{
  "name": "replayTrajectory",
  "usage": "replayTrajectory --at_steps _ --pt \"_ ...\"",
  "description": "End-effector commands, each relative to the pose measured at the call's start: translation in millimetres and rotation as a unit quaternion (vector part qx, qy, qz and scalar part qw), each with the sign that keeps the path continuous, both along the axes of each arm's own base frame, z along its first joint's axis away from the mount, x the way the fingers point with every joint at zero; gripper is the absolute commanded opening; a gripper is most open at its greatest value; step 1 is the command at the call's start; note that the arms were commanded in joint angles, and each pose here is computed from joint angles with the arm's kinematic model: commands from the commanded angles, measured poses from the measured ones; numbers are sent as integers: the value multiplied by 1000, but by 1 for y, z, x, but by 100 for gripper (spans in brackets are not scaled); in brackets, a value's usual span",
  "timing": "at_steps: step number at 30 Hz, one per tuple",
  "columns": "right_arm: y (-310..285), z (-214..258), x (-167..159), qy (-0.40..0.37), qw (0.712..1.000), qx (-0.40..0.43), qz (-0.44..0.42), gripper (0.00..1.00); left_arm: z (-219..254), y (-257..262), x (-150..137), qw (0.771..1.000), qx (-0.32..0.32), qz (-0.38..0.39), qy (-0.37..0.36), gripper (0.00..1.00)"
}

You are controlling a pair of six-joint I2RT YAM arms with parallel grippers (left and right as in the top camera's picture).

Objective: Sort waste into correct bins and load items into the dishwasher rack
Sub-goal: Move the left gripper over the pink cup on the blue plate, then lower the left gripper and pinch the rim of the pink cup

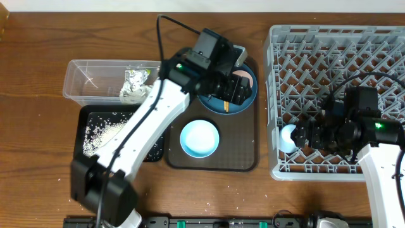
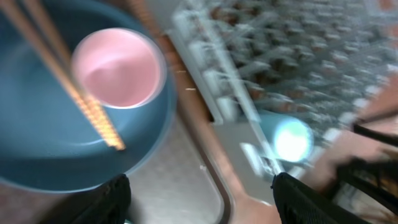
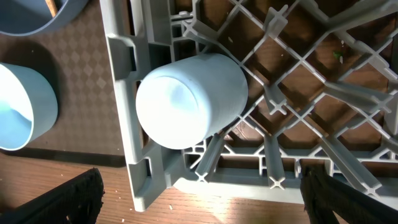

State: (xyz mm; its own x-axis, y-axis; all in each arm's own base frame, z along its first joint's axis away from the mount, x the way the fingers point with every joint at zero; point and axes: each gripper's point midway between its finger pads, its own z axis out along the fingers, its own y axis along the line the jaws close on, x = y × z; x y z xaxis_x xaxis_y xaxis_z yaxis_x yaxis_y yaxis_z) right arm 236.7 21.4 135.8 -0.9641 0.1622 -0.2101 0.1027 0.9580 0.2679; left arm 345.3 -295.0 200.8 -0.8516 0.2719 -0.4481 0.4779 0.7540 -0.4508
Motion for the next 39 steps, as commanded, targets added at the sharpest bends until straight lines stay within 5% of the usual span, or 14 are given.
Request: replayTrajectory --at_steps 1,13,24,39 --pt "5 0 -1 2 1000 11 0 99 -26 14 22 995 45 89 13 75" --pt "6 1 -1 2 1000 14 1 99 -72 -5 59 994 39 104 4 60" --pt "6 1 -1 2 1000 15 1 99 -113 -10 70 992 54 109 18 60" --pt "8 1 -1 1 1000 18 2 99 -131 4 77 984 88 152 22 47"
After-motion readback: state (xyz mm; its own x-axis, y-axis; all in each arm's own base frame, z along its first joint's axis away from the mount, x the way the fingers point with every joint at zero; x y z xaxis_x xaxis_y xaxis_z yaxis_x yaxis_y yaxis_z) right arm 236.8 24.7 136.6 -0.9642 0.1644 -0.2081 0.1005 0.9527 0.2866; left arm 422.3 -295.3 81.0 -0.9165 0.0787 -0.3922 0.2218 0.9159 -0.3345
